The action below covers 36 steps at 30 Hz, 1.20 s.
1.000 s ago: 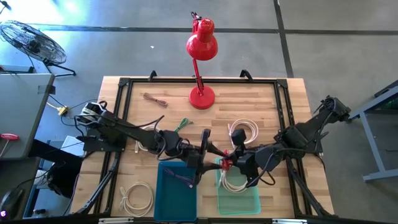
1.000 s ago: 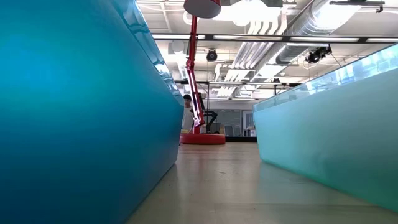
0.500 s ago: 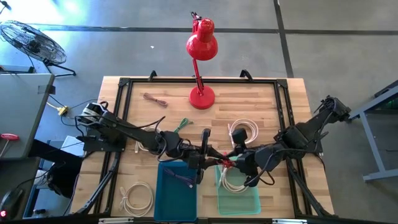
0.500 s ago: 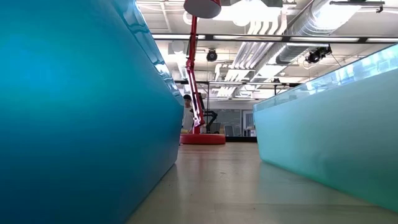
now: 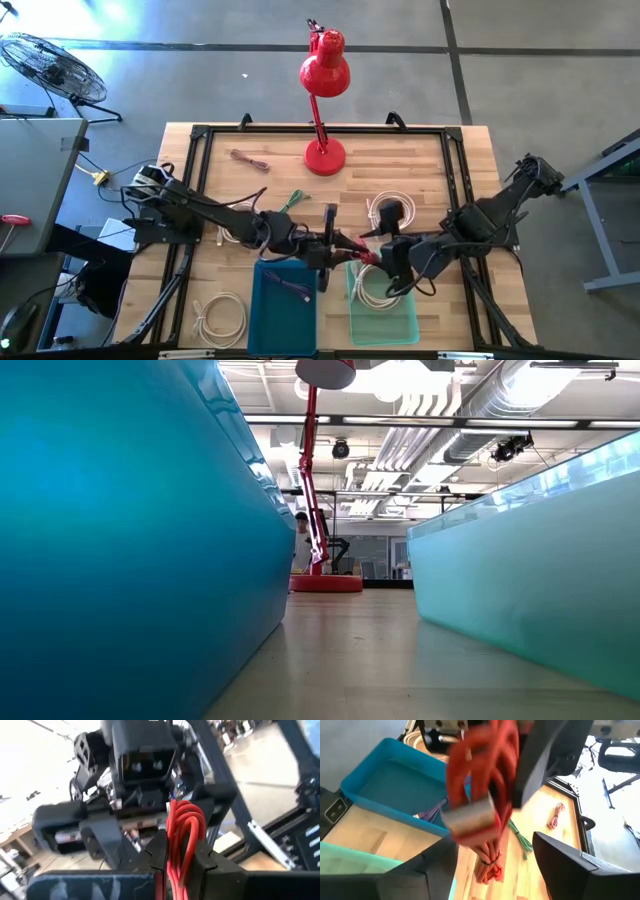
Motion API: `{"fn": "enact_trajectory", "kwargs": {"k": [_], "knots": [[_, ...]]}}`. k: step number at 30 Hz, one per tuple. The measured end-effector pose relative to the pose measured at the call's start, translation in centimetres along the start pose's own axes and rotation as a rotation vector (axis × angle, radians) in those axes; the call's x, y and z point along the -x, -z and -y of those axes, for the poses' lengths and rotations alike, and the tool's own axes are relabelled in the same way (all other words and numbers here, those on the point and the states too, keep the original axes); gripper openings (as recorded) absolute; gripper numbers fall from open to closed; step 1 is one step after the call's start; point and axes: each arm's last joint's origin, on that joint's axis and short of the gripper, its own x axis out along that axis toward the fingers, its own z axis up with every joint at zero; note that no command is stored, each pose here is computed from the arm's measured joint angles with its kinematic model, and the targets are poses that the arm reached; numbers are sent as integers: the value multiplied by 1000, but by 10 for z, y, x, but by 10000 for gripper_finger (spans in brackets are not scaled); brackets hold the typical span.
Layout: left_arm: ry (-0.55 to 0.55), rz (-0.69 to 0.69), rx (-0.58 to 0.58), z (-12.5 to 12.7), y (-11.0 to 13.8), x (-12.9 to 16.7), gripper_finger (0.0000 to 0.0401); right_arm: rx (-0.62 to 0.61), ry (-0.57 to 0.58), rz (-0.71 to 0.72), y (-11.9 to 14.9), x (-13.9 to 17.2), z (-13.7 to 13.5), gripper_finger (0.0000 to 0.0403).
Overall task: Pick & Place USB Port
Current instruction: Put the orange charger cable into the blue bin
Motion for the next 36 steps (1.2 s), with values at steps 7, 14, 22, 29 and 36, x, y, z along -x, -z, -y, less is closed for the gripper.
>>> {"fn": "enact_trajectory", "kwargs": {"k": [7,14,22,29,36], "knots": [[-56,-99,-37,-2,3,3,24,-24,11,-28,4,5,1,247],[-96,-262,-101,1,-6,18,23,-36,70,-114,15,13,3,248],[-114,-517,-147,14,-34,67,23,-80,105,-187,24,14,4,248],[19,-693,46,26,-47,121,23,-93,114,-176,23,14,5,248],[76,-881,235,48,-35,139,23,-98,154,-160,21,14,6,248]]}}
